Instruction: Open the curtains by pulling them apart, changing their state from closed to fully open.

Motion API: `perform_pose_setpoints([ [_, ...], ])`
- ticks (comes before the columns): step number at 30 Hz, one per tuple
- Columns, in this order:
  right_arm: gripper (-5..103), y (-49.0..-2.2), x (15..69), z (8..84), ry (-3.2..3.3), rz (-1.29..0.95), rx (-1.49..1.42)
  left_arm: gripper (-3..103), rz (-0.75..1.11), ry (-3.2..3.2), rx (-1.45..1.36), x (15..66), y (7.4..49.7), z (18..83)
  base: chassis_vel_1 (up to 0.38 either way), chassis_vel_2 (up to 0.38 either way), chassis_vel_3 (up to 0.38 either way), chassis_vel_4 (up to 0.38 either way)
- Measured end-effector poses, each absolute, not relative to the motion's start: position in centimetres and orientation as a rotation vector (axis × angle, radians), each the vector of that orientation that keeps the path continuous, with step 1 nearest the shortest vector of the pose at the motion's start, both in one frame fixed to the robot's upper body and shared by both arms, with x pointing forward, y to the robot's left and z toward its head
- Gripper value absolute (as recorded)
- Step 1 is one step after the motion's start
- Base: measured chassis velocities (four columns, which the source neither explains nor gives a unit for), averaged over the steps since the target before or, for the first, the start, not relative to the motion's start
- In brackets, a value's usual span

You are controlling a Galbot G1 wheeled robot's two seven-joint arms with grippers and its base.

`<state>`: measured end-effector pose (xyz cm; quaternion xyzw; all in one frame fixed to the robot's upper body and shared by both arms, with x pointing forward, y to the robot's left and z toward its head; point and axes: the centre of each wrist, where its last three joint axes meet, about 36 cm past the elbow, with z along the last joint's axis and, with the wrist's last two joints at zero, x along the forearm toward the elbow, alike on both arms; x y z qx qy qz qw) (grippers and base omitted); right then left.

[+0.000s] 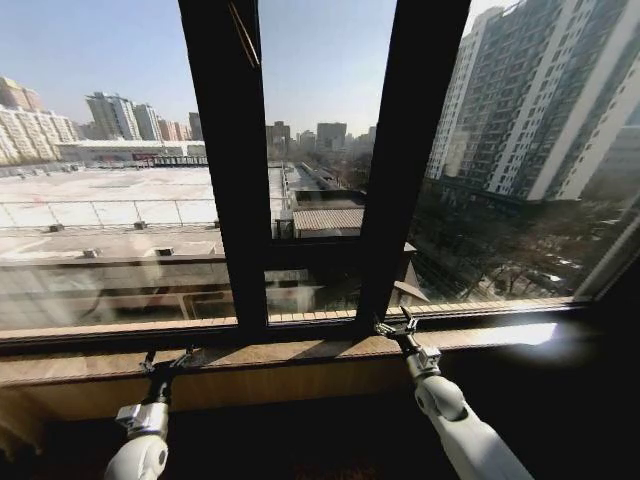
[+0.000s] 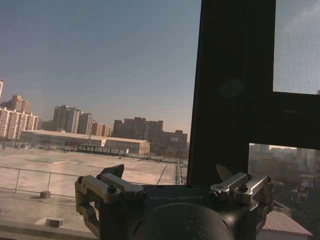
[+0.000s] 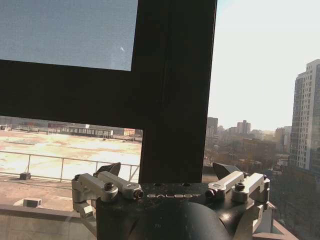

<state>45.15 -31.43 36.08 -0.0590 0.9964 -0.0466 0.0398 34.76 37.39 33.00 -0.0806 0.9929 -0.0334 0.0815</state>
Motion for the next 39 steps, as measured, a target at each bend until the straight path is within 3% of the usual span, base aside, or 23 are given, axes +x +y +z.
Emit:
perform_pose_setpoints([
  [20, 100, -31.45, 45.15, 36.08, 3.053, -0.143, -0.180, 100, -0.100, 2.967, -0.240, 34.76, 37.37, 33.00, -0.305, -0.334, 0.306, 0.337],
  [39, 100, -31.42, 45.15, 36.07, 3.054, -0.143, -0.181, 100, -0.100, 2.967, -0.241, 34.76, 37.40, 33.00, 0.182, -0.202, -0.170, 0.204],
])
